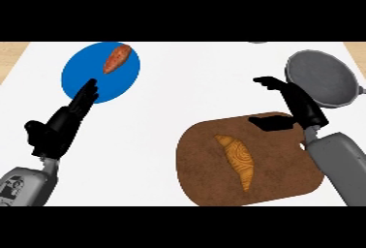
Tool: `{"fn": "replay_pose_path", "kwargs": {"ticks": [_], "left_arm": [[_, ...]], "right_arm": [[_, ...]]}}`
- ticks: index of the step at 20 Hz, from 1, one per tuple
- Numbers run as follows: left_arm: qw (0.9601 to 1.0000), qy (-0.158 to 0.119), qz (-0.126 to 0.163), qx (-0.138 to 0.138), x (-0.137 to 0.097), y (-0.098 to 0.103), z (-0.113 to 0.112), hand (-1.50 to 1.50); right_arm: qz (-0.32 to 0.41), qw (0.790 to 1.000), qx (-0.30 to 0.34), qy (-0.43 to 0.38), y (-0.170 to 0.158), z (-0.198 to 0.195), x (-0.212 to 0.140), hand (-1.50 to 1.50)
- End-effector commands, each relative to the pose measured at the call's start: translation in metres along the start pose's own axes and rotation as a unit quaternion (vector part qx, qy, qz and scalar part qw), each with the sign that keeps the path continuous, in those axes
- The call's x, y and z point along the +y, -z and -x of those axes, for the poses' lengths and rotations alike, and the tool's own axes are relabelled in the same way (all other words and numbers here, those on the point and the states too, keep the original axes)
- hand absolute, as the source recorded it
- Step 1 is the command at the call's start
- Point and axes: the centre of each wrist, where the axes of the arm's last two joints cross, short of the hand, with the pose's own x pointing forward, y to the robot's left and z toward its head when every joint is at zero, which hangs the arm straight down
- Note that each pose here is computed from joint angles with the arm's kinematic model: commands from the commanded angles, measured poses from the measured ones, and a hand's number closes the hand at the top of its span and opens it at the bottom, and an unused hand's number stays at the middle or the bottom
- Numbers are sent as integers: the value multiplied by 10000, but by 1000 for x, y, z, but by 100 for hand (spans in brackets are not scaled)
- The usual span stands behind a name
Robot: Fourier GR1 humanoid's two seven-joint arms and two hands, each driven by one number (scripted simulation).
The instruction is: Pick the croissant from the cutting board and place it in the pan
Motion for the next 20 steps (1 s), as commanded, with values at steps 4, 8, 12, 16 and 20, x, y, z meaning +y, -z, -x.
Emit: {"fn": "replay_pose_path", "kwargs": {"ticks": [4,8,12,16,20], "left_arm": [[9996,13,24,298,-22,-11,-20,0],[9993,26,132,356,-19,-10,-12,0],[9994,101,101,307,-30,-13,-15,0],[9994,40,101,330,-30,-7,-15,0],[9993,42,39,368,-20,1,-11,0]], "right_arm": [[857,9958,306,32,-28,0,43,-150],[-356,9939,589,-860,-43,4,40,-150],[-552,9737,869,-2031,-36,-48,18,-150],[-1185,9452,1343,-2731,-13,-95,9,-150],[-2216,9014,1741,-3287,-3,-119,36,-150]]}}
